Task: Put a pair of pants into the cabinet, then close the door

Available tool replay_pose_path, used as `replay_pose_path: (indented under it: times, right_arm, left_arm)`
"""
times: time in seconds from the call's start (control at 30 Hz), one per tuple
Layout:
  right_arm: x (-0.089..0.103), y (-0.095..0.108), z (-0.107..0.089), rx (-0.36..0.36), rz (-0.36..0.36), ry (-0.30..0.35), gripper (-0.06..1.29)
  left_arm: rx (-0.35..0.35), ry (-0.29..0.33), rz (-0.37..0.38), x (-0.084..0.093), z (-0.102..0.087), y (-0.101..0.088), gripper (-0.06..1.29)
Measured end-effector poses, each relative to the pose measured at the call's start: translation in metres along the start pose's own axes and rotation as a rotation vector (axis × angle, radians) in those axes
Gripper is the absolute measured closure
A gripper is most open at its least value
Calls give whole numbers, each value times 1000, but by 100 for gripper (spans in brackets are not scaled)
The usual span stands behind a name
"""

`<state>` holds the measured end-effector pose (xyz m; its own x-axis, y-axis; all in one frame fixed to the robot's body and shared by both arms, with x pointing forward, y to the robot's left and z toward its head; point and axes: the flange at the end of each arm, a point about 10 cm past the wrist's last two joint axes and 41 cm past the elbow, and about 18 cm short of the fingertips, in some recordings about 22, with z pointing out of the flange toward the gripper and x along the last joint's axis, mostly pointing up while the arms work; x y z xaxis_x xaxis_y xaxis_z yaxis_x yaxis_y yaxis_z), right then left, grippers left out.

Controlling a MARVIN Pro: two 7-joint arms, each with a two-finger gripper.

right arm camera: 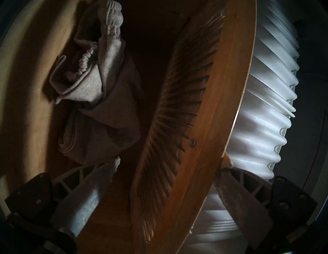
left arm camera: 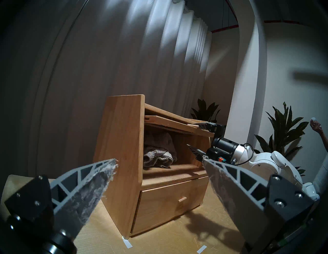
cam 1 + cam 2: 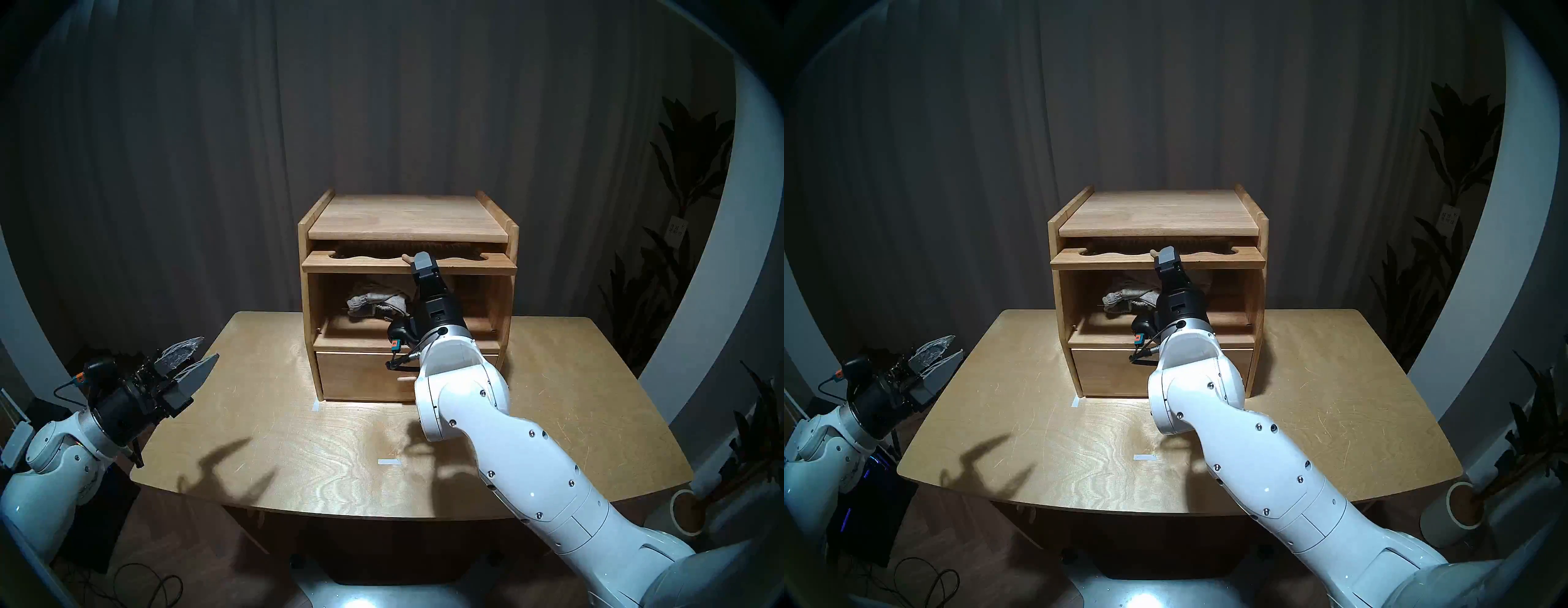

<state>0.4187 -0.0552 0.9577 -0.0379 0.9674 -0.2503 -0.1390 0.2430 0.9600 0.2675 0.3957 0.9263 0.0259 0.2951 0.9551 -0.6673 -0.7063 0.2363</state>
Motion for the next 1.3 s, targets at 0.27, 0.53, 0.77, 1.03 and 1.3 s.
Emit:
replay_pose_path:
  times: [0.27,0.53,0.77,1.03,1.3]
  right_arm:
    - [-2,-9,20,57,213,-17,-2]
    - [-4,13,29,-33,310,-51,96]
    - [-3,16,25,-16,313,-50,97]
    - [-1,21,1,24,293,-19,100]
    - [-3,21,-21,39,265,-17,113]
  left_arm:
    - [0,0,0,0,0,0,-1]
    - [0,0,0,0,0,0,-1]
    - [0,0,0,0,0,0,-1]
    - [0,0,0,0,0,0,-1]
    - [0,0,0,0,0,0,-1]
